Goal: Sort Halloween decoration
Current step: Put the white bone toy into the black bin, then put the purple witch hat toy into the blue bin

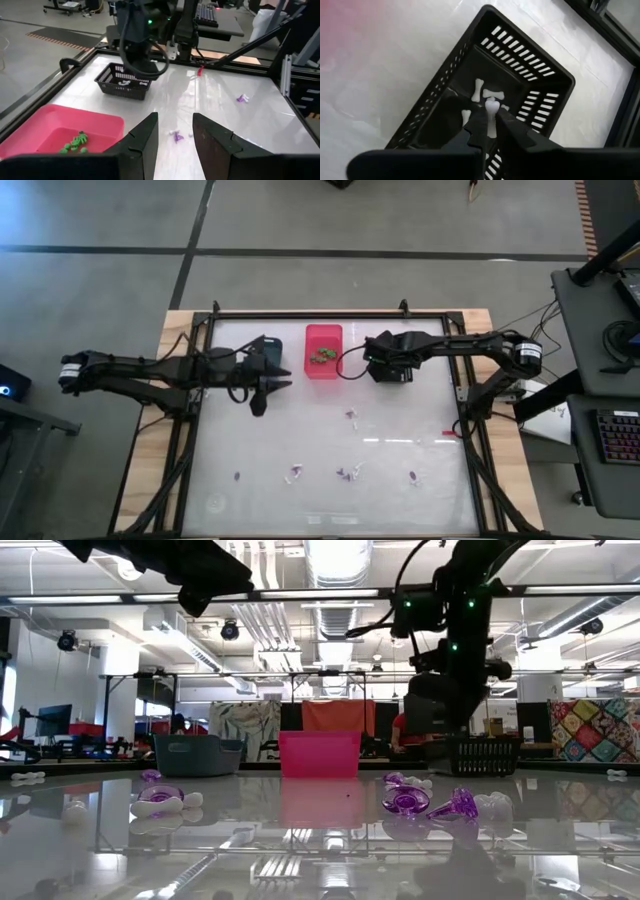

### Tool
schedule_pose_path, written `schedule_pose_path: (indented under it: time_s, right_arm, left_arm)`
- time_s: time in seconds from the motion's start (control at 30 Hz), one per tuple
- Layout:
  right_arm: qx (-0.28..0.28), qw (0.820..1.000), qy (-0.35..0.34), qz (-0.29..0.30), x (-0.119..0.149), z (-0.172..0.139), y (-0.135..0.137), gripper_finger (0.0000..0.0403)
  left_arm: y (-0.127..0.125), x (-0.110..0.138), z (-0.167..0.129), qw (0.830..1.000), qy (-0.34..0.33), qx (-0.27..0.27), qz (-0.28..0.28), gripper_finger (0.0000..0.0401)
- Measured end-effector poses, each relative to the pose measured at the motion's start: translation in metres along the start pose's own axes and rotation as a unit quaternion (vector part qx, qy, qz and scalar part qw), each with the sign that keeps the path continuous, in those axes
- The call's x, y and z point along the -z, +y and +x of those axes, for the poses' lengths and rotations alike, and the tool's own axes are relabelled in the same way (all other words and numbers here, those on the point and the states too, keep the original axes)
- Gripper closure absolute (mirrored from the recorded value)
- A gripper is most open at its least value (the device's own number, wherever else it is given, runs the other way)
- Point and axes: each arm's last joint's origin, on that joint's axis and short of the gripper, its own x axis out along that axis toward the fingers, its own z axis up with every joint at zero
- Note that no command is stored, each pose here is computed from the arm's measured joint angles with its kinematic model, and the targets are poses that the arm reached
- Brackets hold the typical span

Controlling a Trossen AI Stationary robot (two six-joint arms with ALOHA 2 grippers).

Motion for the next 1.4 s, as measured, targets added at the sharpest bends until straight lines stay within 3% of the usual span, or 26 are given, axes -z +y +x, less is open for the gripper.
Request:
schedule_pose_path:
  time_s: [0.3,0.53,0.93,1.13,1.4]
  right_arm:
    - [-0.006,1.0,-0.015,-0.001,-0.003,0.001,0.001,0.0299]
    - [-0.011,1.0,-0.023,-0.007,-0.004,-0.002,0.001,0.0266]
    - [-0.081,0.991,-0.098,-0.036,0.009,-0.052,0.014,0.0264]
    - [-0.139,0.975,-0.158,-0.072,0.029,-0.083,0.034,0.0261]
    - [-0.168,0.959,-0.205,-0.105,0.051,-0.105,0.05,0.0266]
  left_arm:
    - [-0.01,0.002,-0.001,1.0,0.003,0.022,-0.003,0.0296]
    - [-0.024,0.004,-0.003,0.999,0.007,0.054,0.003,0.0296]
    - [-0.056,0.015,-0.001,0.993,0.036,0.115,0.003,0.0296]
    - [-0.077,0.036,0.016,0.986,0.083,0.141,0.036,0.0296]
    - [-0.1,0.069,0.033,0.971,0.164,0.16,0.067,0.0296]
